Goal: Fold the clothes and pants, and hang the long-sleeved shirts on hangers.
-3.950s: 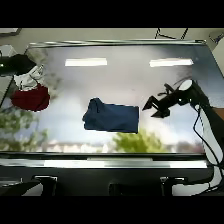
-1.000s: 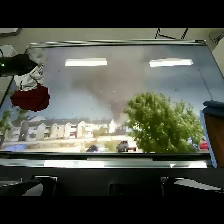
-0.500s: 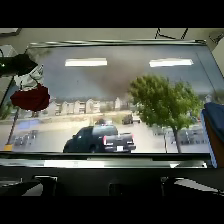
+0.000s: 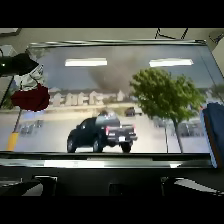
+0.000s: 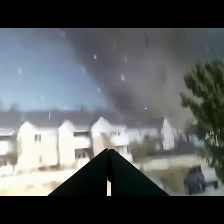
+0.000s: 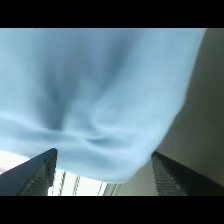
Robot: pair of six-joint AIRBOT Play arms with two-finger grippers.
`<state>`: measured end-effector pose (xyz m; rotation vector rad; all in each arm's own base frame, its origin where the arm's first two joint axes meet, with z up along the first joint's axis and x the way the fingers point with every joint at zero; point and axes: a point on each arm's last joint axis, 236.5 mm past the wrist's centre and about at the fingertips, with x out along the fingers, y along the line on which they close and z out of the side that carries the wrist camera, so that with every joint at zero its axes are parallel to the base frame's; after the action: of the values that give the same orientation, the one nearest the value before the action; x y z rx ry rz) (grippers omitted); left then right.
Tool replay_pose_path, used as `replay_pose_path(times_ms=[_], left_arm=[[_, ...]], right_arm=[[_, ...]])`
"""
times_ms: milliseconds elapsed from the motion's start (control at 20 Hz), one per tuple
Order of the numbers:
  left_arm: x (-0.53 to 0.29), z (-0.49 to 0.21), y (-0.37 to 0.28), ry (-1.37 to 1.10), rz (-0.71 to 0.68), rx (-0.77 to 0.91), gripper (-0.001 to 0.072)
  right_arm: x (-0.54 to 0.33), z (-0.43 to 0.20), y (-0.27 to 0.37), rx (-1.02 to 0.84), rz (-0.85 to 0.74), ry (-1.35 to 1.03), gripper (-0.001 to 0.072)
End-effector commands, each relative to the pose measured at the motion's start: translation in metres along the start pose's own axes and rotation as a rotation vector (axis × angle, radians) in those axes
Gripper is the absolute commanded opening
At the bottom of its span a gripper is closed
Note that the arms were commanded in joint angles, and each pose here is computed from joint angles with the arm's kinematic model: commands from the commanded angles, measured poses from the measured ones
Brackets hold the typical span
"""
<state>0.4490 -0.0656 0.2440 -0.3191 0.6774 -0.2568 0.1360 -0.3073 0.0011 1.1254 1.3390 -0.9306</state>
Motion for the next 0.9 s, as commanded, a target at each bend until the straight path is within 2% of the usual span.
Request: replay_pose_path(times_ms=[0,50,150,250,350,400,450,500,550,600,650,750,850], left_arm=[[-0.006,0.014,-0.024,-0.048,-0.089,-0.037,0.0026],[-0.013,0.029,-0.038,-0.101,-0.128,-0.012,0.0025],[-0.024,0.061,-0.053,-0.231,-0.111,0.082,0.0024],[-0.018,0.073,-0.04,-0.271,0.004,0.126,0.0024],[0.011,0.049,0.004,-0.157,0.196,0.114,0.0025],[0.03,0.021,0.03,-0.036,0.284,0.096,0.0026],[0.048,-0.014,0.049,0.106,0.329,0.079,0.0057],[0.064,-0.06,0.063,0.285,0.357,0.046,0.0317],[0.072,-0.11,0.072,0.483,0.37,0.017,0.0657],[0.076,-0.149,0.073,0.63,0.339,0.034,0.0693],[0.078,-0.174,0.069,0.693,0.301,0.021,0.0693],[0.083,-0.19,0.06,0.652,0.245,-0.02,0.0693],[0.079,-0.198,0.062,0.635,0.247,-0.021,0.0692]], right_arm=[[-0.049,0.029,0.027,-0.07,0.09,-0.152,0.0677],[-0.093,0.056,0.062,-0.128,0.201,-0.313,0.0676],[-0.195,0.087,0.141,-0.268,0.404,-0.649,0.0673],[-0.266,0.06,0.224,-0.454,0.542,-0.836,0.0673],[-0.26,-0.004,0.297,-0.601,0.619,-0.751,0.0673],[-0.227,-0.045,0.323,-0.687,0.597,-0.616,0.0672],[-0.187,-0.085,0.338,-0.79,0.536,-0.467,0.0673],[-0.142,-0.127,0.343,-0.884,0.46,-0.294,0.0674],[-0.106,-0.164,0.344,-0.957,0.404,-0.151,0.0674],[-0.076,-0.194,0.344,-1.02,0.363,-0.055,0.0673],[-0.054,-0.215,0.342,-1.053,0.328,0.002,0.0673],[-0.02,-0.236,0.338,-1.094,0.266,0.045,0.0673],[-0.001,-0.243,0.331,-1.124,0.207,0.054,0.0674]])
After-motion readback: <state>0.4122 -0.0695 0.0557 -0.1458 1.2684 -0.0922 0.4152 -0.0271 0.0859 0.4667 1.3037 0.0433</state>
